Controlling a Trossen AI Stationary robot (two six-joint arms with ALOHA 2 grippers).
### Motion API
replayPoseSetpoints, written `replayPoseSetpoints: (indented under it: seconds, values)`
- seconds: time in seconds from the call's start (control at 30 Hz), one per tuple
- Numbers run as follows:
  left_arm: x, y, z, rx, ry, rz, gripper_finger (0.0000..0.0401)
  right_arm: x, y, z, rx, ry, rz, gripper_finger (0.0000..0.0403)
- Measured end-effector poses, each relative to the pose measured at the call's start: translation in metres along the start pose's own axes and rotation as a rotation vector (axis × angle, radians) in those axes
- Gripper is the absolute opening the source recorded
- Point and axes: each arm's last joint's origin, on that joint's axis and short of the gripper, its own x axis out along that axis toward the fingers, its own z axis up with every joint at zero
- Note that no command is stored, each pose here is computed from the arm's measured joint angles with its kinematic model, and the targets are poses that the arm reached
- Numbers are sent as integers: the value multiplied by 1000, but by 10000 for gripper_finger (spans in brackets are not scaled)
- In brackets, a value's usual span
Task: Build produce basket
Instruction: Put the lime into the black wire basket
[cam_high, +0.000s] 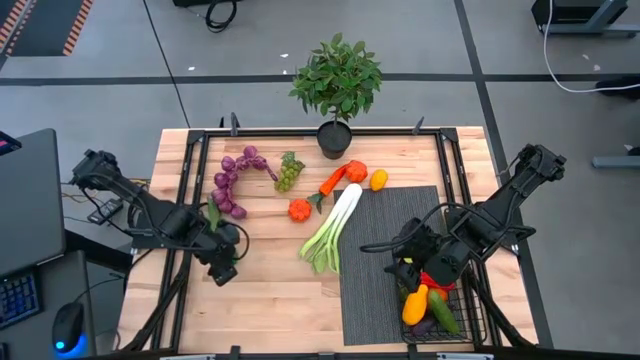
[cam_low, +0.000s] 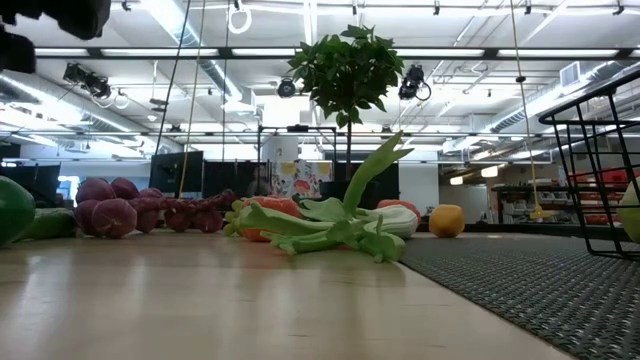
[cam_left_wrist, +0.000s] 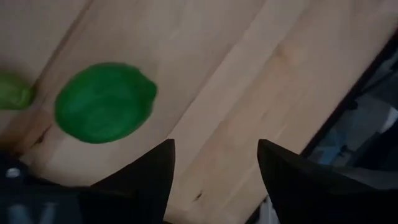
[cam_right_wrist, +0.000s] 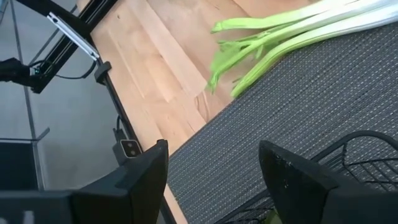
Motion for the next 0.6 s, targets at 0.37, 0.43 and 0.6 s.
replayPoseSetpoints:
  seconds: [0.37,0.43,0.6]
  values:
    - [18,17,-10,-72,100,108,268,0,1,-1,3,34,16,254]
    - [18,18,-10,-42,91,118,272,0,1,-1,5,35,16,254]
    - [18,18,-8,157,48,132,277,0,1,-1,3,34,16,254]
